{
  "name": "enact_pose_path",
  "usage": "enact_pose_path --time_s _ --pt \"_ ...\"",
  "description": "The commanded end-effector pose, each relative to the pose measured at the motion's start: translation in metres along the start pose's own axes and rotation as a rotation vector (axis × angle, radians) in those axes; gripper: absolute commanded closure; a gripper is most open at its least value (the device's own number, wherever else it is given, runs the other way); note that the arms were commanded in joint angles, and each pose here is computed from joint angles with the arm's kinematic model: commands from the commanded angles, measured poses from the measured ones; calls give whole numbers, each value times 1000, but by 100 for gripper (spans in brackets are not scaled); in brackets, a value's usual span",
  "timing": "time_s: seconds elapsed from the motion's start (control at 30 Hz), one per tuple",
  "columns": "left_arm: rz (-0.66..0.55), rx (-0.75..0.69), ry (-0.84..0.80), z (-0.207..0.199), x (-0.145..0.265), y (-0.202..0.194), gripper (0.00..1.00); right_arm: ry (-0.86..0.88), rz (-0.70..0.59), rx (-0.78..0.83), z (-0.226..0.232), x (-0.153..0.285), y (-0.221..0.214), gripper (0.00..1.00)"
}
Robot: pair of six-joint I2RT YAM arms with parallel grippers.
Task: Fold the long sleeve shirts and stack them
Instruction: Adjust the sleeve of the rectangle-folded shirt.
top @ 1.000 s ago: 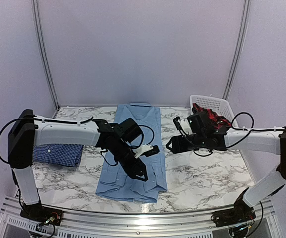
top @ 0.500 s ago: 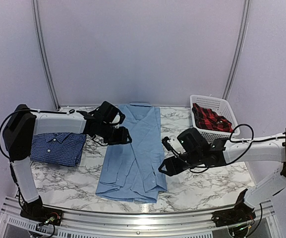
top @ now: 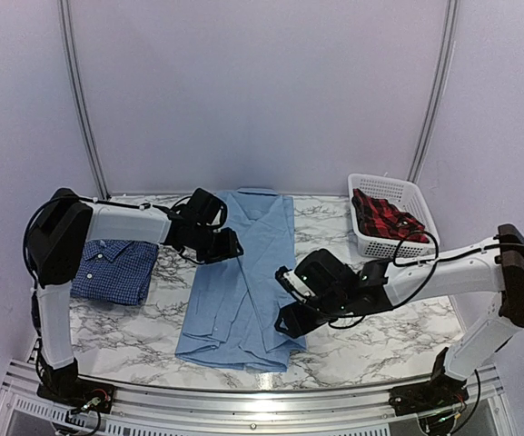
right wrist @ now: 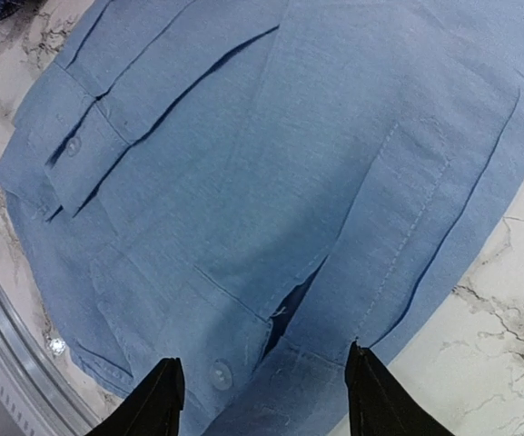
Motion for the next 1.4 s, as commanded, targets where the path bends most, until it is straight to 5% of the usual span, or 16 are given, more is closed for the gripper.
enact_pose_path --time_s 0.0,0.27,0.7,0.97,1.2,1.3,1.37 --pt "-37 20 -7 6 -17 17 49 -105 -6 -19 -4 -4 4 43" --pt "-56 31 -12 10 -32 27 54 -133 20 8 9 -13 -5 55" --pt "-77 73 -26 20 -47 33 74 -134 45 33 22 -17 5 100" --pt "-122 89 -63 24 -44 47 99 -120 44 46 37 -9 18 100" --pt "-158 138 -98 36 -38 62 100 -130 57 55 45 -14 27 96" --pt "-153 159 -134 41 -39 67 100 -119 95 54 47 -23 23 87" --pt "-136 162 -145 43 -43 67 100 -90 122 49 50 -27 19 69"
Point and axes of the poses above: each gripper's point midway between its finger pads, its own x axis back along the fingers, its own z axis along the line the jaws close on, y = z × x, the point moved 5 cm from there along x, back along the fingers, and after that the axes turned 13 degrees about -x, right-handed, at the moved point
